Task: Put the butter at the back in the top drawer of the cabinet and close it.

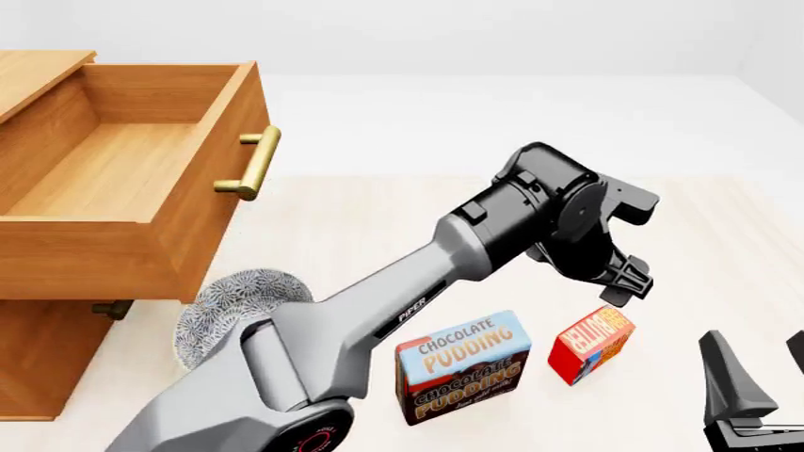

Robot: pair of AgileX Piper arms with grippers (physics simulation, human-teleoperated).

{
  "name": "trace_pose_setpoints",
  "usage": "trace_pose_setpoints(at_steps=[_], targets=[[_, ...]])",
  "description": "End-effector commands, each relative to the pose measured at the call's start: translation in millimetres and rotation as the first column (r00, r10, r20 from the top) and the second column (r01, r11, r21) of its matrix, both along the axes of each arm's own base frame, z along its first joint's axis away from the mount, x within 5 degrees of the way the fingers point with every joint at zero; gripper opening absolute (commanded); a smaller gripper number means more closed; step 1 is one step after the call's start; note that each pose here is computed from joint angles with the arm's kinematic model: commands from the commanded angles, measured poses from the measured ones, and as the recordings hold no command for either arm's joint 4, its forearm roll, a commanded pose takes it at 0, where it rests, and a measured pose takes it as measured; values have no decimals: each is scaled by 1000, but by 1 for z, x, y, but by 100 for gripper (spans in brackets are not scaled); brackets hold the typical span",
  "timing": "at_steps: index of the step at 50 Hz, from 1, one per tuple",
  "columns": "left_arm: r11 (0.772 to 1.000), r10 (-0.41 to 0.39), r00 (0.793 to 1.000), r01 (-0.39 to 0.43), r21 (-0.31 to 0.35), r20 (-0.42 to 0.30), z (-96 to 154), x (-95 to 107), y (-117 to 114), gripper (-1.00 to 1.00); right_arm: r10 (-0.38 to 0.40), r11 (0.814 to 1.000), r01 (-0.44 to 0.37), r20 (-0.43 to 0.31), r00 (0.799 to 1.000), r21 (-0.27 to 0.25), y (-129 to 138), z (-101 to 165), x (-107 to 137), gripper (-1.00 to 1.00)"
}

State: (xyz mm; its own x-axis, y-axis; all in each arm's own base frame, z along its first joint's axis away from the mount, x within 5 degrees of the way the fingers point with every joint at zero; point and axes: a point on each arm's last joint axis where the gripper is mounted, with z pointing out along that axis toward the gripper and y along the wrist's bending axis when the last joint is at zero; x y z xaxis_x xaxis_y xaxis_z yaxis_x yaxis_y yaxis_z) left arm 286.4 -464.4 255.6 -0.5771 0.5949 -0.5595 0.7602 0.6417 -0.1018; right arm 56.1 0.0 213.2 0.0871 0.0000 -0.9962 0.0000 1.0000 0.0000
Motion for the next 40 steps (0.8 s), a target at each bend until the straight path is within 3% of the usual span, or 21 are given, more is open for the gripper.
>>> trace_pose_setpoints(at_steps=[1, 40], targets=[[1000, -4, 1000, 4, 8, -13, -11, -5, -7, 100, 0, 1000, 0, 0, 1000, 0, 0, 0, 0, 100], [1000, 1, 999, 0, 30, -45, -41, -12, -18, 100, 0, 1000, 0, 0, 1000, 0, 0, 0, 0, 100]])
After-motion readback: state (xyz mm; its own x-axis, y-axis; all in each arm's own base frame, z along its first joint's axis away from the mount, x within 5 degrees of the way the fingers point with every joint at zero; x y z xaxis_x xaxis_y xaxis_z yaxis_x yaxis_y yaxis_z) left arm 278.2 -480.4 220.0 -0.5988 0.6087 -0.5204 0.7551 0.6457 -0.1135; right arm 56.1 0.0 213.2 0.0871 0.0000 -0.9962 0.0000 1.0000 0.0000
